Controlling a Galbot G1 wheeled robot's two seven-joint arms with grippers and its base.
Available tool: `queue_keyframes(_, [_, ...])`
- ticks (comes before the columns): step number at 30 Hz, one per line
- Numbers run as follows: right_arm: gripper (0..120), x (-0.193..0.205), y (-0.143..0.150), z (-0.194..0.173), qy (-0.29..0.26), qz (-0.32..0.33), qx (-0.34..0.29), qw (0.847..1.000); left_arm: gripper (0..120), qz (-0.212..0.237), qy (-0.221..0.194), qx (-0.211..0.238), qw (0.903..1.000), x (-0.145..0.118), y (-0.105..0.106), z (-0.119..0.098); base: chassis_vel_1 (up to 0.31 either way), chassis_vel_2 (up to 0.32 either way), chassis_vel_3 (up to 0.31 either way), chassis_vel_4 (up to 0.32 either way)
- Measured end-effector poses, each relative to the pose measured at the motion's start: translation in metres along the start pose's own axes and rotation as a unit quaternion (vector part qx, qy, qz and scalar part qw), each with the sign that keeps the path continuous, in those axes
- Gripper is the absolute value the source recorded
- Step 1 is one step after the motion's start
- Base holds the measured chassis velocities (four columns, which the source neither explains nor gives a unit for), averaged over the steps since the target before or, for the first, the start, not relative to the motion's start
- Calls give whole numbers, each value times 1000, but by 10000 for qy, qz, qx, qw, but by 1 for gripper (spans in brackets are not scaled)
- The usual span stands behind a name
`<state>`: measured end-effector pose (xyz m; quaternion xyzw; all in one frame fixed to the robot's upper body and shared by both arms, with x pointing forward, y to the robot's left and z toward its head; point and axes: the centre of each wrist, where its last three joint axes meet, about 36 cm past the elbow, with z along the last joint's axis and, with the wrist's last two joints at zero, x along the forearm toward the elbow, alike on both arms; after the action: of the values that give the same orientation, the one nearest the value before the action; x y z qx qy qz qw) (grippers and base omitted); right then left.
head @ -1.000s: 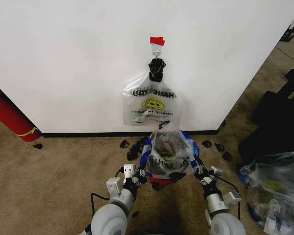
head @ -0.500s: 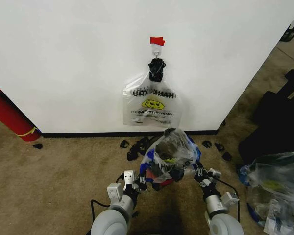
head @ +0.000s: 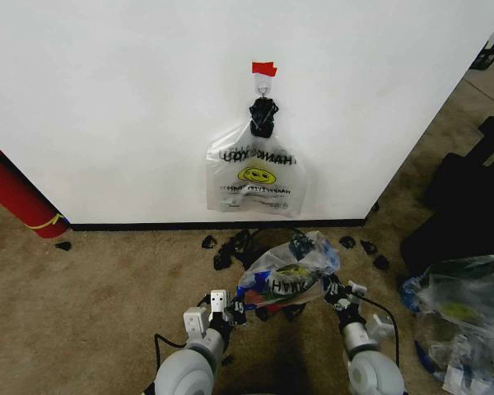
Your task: Pick up the garbage bag from the wall and place it over the trash bin.
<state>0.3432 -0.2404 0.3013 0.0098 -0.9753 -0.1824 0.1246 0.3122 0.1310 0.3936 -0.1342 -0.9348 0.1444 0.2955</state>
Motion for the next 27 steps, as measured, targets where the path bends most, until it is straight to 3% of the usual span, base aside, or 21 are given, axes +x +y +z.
queue_keyframes(4, [0,-16,1,-4,94,-79,112,9999,0,-66,-67,16,10000,-8,4,-7,0,0,0,0])
queue_keyframes(10, [0,-14,-7,-2,119,-55,379,9992,0,-14,20,-123,9999,-2,6,0,0,0,0,0])
queue_keyframes(12, [0,-8,-10,-1,87,-53,469,9988,7,0,43,-140,9999,3,6,2,0,0,0,0])
queue_keyframes(14, [10,0,-12,0,14,-55,616,9981,15,11,27,-184,9998,10,6,5,0,0,0,0])
queue_keyframes(16, [11,4,-13,0,-15,-58,681,9977,18,15,13,-208,9998,14,6,6,0,0,0,0])
queue_keyframes(20, [32,22,-17,0,-183,-54,1032,9945,36,22,-114,-411,9991,31,7,12,0,0,0,0])
queue_keyframes(22, [33,24,-17,1,-209,-54,1071,9940,38,24,-145,-440,9989,34,8,13,0,0,0,0])
queue_keyframes(27, [53,48,-16,3,-459,-46,1311,9903,59,130,-470,-551,9973,60,8,23,0,0,0,0])
